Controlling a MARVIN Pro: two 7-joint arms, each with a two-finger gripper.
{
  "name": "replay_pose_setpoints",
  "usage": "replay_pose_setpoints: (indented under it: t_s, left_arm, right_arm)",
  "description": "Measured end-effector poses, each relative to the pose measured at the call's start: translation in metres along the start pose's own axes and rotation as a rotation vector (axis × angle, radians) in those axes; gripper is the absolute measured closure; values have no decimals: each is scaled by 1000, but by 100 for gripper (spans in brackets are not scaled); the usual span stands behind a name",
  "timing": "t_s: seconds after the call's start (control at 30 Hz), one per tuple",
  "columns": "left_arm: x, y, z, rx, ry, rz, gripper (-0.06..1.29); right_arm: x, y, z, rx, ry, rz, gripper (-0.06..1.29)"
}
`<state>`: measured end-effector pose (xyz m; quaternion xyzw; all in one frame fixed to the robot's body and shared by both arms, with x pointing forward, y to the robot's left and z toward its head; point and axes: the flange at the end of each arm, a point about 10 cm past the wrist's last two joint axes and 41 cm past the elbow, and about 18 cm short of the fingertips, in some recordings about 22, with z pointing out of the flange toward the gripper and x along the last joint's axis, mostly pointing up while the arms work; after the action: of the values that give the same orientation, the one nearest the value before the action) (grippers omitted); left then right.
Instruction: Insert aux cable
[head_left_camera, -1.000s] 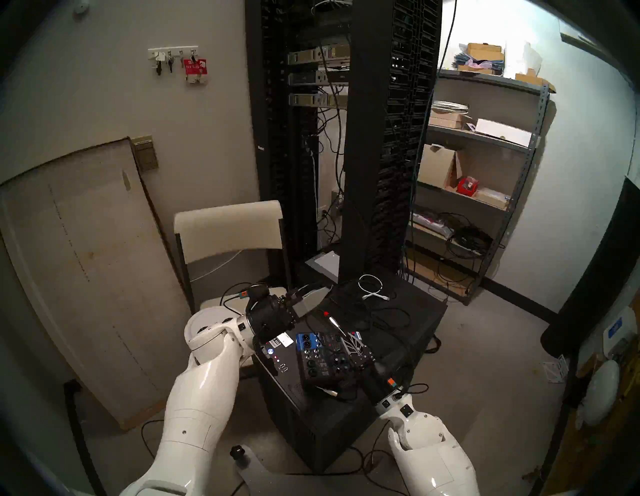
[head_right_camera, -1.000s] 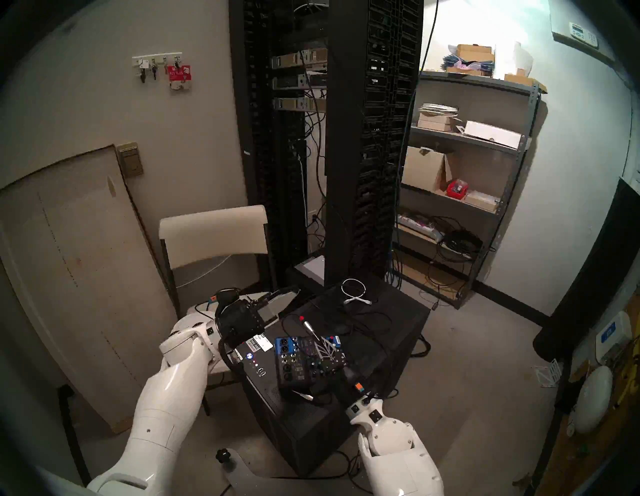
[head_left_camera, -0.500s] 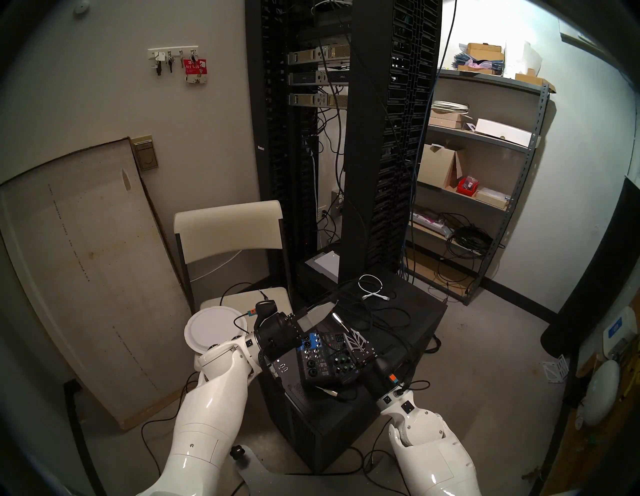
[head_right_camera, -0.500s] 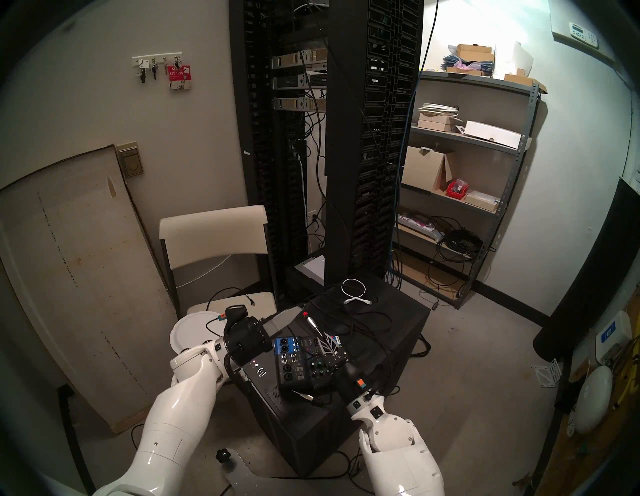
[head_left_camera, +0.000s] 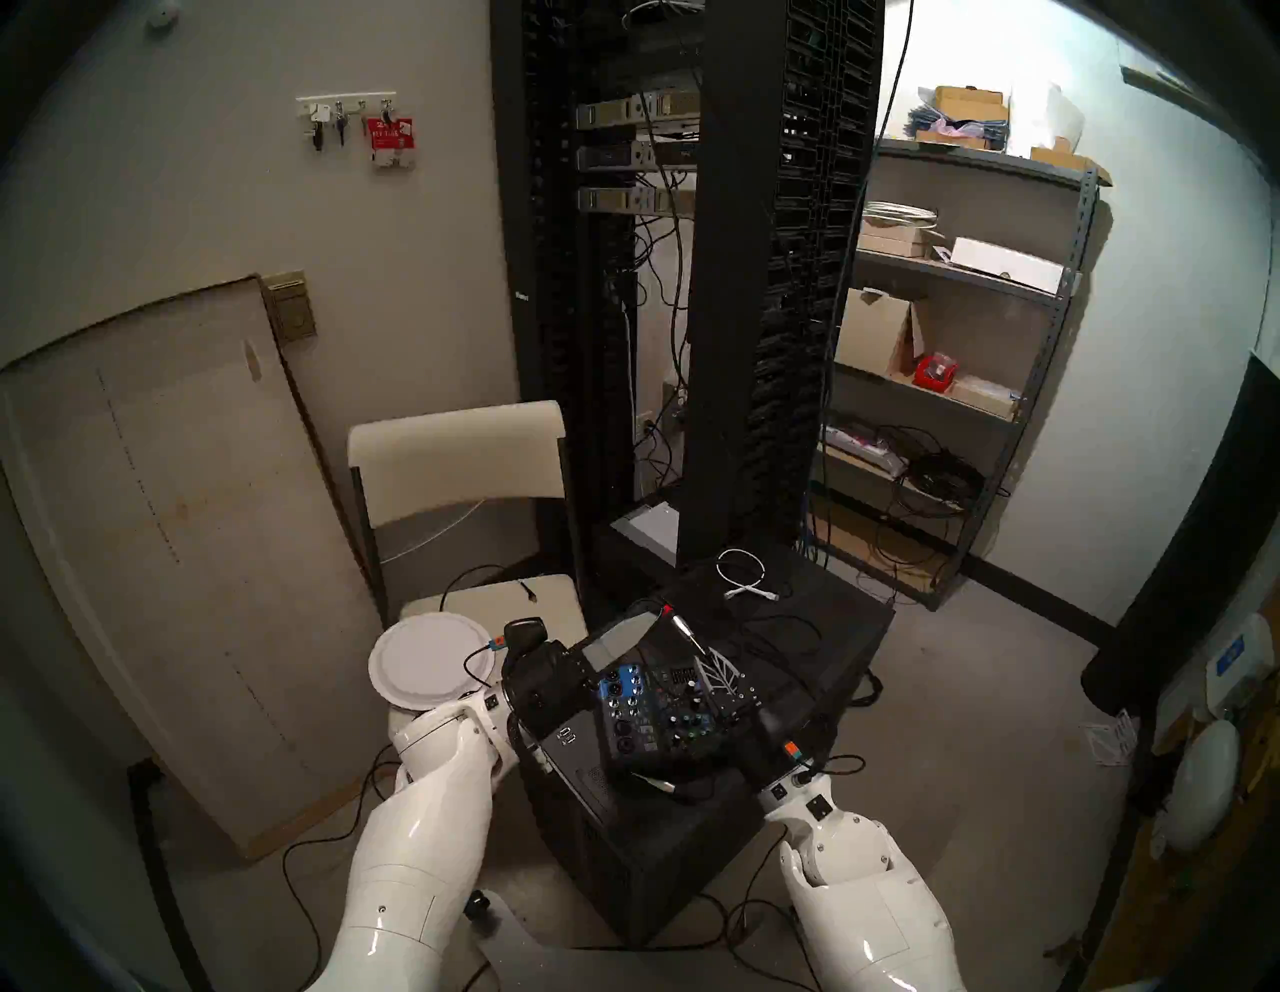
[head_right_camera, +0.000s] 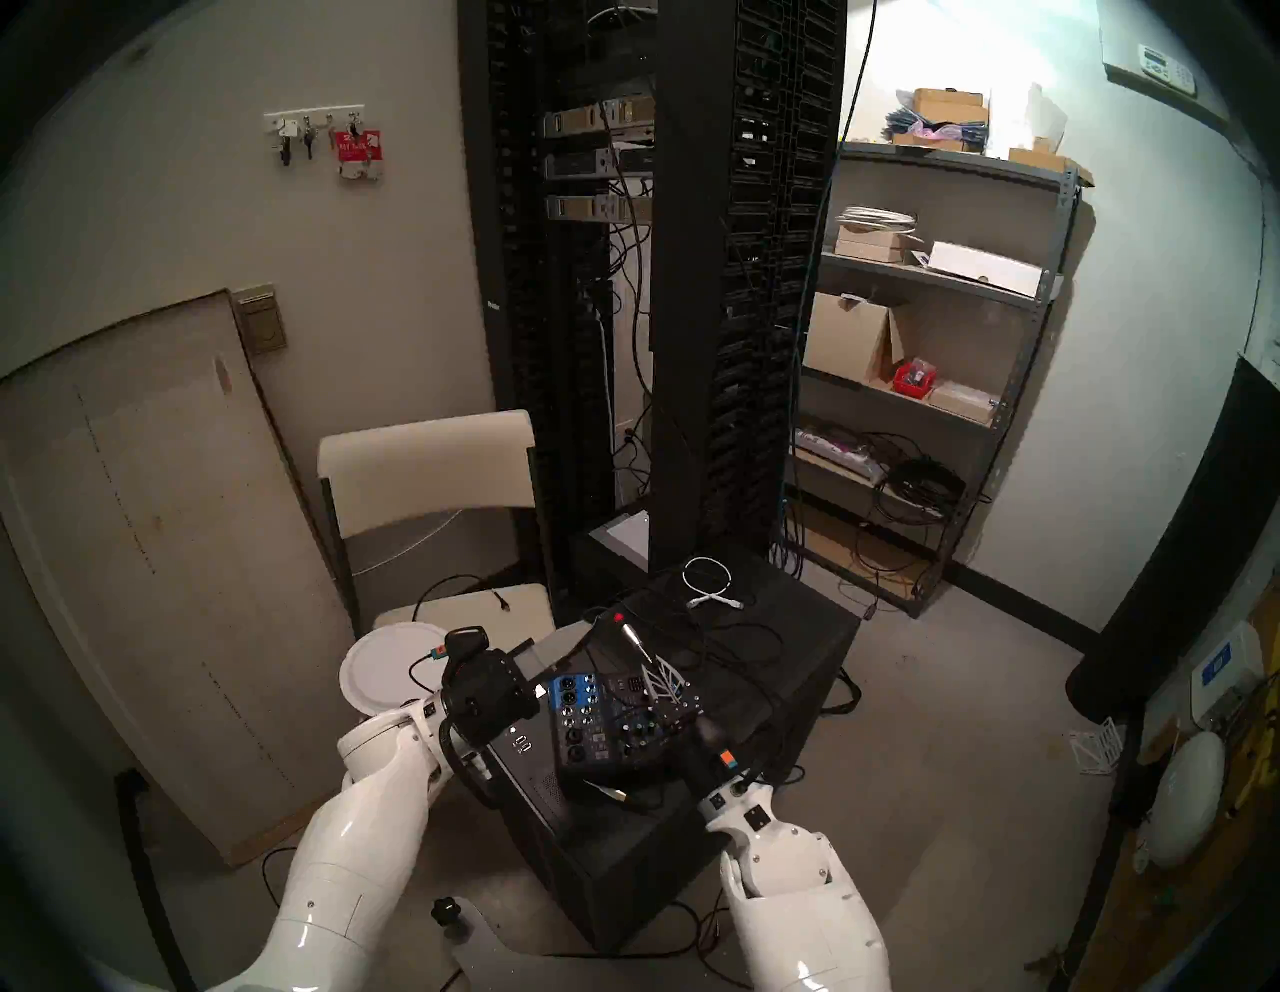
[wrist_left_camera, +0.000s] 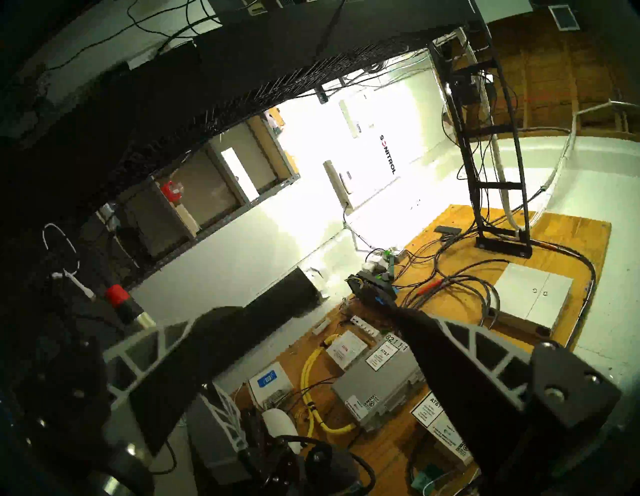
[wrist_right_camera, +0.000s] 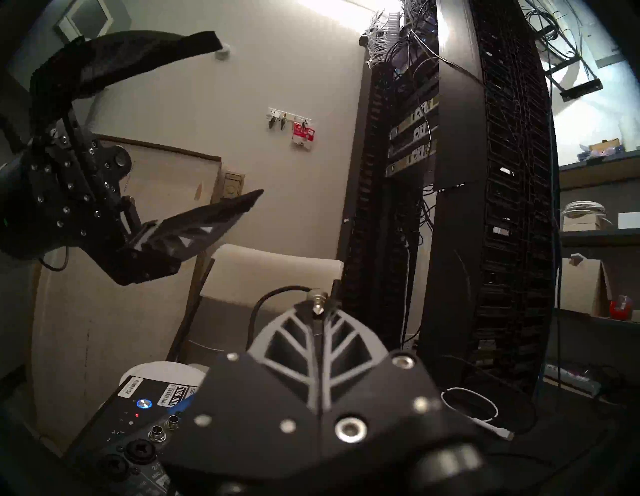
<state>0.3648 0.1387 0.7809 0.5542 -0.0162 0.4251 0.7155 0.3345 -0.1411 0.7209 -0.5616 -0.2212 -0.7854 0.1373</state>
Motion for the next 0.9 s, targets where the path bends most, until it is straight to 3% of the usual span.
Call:
replay_pose_setpoints:
  t_s: [0.43,0.9]
  left_arm:
    - [-6,-22,-4,30,32,-77,0]
    - [-3,-29,0,33,36,-89,0]
  right_arm:
    - [15,-7,7,39,44,6,125]
    - [18,-12,1,40,47,14,125]
